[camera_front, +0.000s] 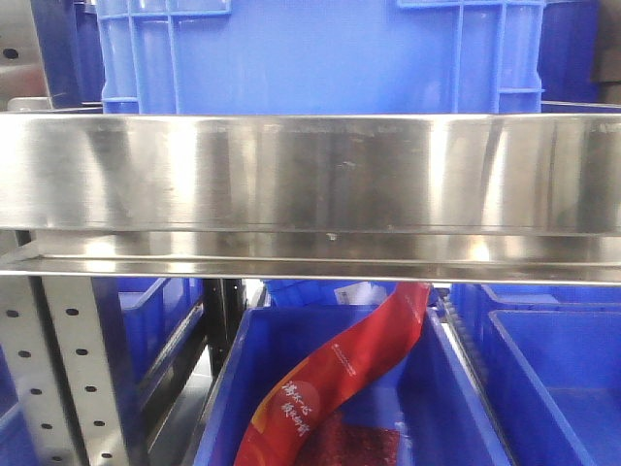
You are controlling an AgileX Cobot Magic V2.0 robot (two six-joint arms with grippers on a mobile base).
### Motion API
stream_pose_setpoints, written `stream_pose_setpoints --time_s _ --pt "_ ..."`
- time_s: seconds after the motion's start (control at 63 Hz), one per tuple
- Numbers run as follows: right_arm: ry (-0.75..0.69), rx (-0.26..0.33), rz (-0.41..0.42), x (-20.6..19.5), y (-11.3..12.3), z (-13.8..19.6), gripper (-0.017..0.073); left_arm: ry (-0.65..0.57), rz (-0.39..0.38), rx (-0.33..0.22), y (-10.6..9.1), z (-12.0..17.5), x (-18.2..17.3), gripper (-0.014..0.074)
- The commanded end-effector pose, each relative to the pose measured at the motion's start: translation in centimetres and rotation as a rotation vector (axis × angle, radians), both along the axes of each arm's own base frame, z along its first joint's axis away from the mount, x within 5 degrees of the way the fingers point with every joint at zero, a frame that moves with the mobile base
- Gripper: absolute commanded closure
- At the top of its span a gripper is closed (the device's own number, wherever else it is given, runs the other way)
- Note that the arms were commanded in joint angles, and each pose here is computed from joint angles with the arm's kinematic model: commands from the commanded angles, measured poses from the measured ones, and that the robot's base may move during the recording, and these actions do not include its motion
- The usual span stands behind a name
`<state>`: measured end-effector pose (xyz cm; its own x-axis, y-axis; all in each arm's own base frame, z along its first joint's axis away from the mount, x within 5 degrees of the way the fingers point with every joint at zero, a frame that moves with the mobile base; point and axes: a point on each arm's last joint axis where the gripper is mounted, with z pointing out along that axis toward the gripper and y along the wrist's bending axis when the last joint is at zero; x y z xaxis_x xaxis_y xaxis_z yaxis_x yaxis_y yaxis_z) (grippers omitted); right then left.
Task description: Grab PVC pipe and place in blue bin
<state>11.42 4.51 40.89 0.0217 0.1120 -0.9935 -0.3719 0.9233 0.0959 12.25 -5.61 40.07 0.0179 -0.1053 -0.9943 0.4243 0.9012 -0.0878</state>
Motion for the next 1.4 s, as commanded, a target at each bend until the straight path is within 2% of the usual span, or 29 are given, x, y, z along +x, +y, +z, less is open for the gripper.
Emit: stream_pose_setpoints --time_s 0.0,0.159,0.603,0.698,0.825,0.952,1.142,1.238,1.38 --pt "0.005 0.001 0.000 -0.1 0.0 -0.1 0.0728 -0.017 -0.003 -0.010 0.0 0.2 -0.1 0.0704" --pt "0.048 -0.016 0.001 -0.1 0.0 -0.6 0.0728 -0.017 -0.003 -0.010 0.0 0.2 -0.1 0.0704" --pt "0.048 -0.016 0.001 -0.1 0.0 -0.6 0.0728 -0.017 -0.003 -0.010 0.0 0.2 -0.1 0.0704" --pt "0.029 -0.055 -0.012 -0.1 -0.1 -0.6 0.0728 -0.017 -0.003 -0.010 0.0 0.2 -0.1 0.0704" --pt "0.010 -0.067 -0.025 -0.5 -0.5 -1.8 0.0728 -0.017 -0.003 -0.010 0.0 0.2 -0.1 0.0704" --pt "-0.028 -0.138 -0.112 -1.5 -1.7 -4.1 0.0728 -0.017 -0.003 -0.010 0.0 0.2 -0.1 0.0704" --pt "-0.136 -0.089 -0.272 -3.4 -3.6 -8.2 0.0728 -0.017 -0.003 -0.010 0.0 0.2 -0.1 0.0704" --pt "-0.118 -0.103 -0.367 -3.8 -4.3 -10.7 0.0728 -0.017 -0.003 -0.010 0.0 0.2 -0.1 0.0704" --pt "-0.075 -0.113 -0.452 -4.1 -5.0 -14.4 0.0728 -0.017 -0.003 -0.010 0.0 0.2 -0.1 0.0704"
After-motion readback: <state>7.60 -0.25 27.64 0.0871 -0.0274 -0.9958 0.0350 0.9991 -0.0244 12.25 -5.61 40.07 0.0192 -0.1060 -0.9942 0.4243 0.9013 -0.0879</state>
